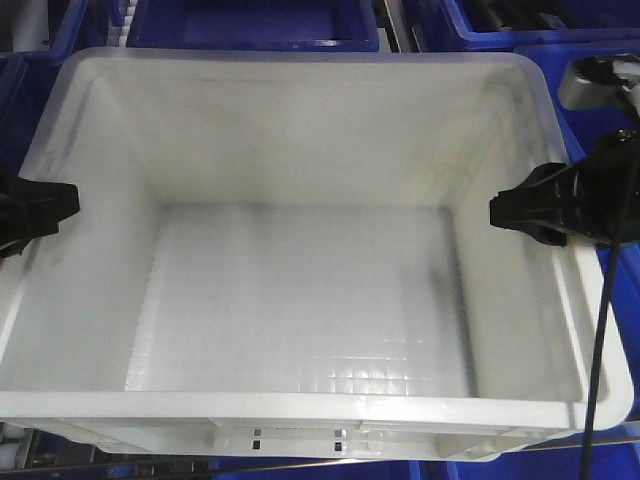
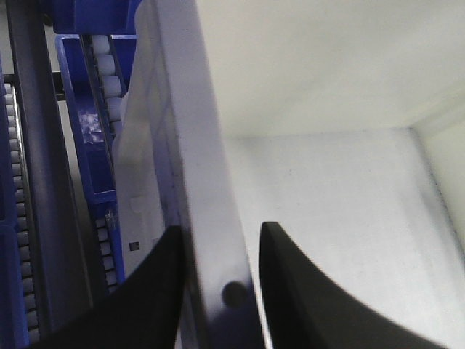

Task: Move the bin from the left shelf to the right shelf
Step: 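Hold the white tote level in both grippers above the blue-bin roller shelf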

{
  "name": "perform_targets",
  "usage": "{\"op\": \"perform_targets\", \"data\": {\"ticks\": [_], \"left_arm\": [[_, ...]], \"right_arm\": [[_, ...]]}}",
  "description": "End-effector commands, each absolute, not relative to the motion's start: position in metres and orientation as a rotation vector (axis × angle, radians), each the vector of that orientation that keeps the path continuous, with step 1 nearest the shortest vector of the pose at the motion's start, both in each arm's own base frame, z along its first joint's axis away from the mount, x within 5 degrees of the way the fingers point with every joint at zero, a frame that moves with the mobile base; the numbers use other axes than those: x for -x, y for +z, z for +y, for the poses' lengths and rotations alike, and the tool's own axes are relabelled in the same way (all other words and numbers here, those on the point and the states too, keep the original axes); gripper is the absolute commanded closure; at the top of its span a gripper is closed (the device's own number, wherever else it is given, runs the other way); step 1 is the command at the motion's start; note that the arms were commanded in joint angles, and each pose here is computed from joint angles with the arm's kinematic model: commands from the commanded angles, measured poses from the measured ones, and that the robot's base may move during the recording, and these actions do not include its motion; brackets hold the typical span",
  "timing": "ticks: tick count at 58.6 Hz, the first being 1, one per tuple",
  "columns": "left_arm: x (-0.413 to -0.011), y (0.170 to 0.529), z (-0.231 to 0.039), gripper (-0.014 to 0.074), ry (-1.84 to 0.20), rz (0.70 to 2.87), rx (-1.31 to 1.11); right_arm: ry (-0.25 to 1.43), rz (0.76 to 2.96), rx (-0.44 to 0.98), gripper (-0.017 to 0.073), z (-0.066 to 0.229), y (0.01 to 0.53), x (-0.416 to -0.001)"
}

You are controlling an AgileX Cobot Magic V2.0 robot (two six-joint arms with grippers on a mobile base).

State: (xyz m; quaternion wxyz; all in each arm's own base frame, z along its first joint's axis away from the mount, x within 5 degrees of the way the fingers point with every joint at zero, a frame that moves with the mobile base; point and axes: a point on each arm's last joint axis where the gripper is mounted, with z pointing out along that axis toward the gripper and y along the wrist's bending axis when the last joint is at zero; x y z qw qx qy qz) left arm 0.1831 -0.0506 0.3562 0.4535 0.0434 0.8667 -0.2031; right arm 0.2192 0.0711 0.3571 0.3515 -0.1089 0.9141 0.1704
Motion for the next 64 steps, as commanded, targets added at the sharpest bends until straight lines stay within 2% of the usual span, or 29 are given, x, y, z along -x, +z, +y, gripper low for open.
{"op": "perform_targets", "data": {"ticks": [1,64], "left_arm": [[-0.1807,0.3826,-0.0523,0.0594,-0.549,1.976,-0.080],[-0.1807,0.3826,-0.0523,0.0594,-0.549,1.976,-0.080]], "right_arm": [[0.512,2.203,0.268,0.0564,0.0750,0.3844,-0.2165],[0.512,2.203,0.268,0.0564,0.0750,0.3844,-0.2165]]}}
